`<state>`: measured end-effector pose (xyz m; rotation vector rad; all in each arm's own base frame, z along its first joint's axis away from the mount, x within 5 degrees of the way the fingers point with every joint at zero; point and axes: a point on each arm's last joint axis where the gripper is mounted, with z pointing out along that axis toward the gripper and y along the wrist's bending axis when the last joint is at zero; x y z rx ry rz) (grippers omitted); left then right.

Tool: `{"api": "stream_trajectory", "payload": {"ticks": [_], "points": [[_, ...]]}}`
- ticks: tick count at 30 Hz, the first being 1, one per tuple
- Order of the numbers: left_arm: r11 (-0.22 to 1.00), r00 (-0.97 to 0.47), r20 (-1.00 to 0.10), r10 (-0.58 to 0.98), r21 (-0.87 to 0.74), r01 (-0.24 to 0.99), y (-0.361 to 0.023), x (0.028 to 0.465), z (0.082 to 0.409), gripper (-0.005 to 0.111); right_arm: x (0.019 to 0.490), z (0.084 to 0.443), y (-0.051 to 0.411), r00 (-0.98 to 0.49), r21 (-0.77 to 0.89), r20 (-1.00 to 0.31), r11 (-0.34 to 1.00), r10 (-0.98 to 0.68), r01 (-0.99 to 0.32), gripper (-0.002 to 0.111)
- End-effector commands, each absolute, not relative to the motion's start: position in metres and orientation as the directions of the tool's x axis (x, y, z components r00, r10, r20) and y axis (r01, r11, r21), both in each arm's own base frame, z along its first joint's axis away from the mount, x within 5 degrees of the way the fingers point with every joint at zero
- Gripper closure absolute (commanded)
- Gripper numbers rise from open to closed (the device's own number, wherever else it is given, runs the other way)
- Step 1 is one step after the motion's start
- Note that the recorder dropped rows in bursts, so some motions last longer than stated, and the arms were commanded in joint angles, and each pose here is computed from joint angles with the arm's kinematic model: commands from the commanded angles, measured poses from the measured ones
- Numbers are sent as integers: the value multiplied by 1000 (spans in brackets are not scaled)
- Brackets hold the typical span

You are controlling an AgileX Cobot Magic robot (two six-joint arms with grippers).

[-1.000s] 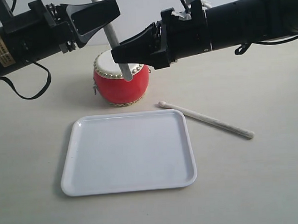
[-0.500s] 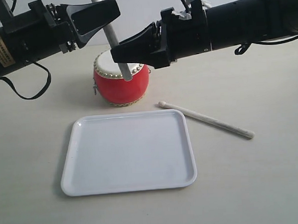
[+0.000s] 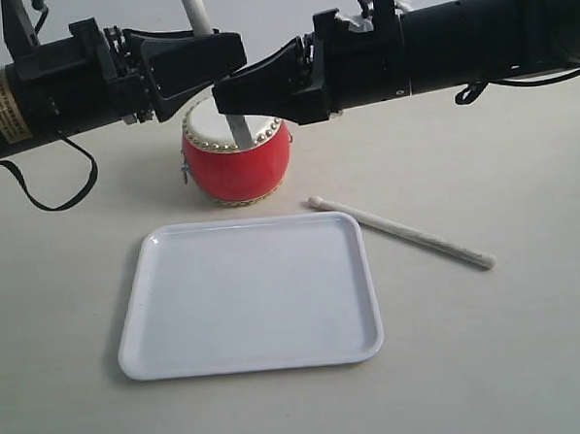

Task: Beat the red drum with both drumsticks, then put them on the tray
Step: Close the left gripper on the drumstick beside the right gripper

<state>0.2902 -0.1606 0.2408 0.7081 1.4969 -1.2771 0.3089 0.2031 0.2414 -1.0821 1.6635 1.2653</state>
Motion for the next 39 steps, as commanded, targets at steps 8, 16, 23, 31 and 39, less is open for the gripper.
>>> {"api": "stream_trajectory", "payload": {"ticks": [8,16,23,31,39], "points": [[272,-331,-929,-164,-365,890,-162,291,241,69,308,246,203,-338,322,-929,119,-150,-939,108],[275,-332,-928,-169,-368,889,-162,292,241,107,308,246,203,-338,323,-929,115,-149,-939,108],[274,-331,-927,-176,-369,888,-162,292,242,107,307,246,203,-338,324,-930,109,-148,-940,108],[281,-323,-931,-172,-361,889,-161,291,244,107,310,246,203,-363,342,-920,151,-149,-928,90],[396,-338,-941,-30,-321,860,-157,293,250,107,315,248,200,-373,331,-914,242,-157,-912,52]]}}
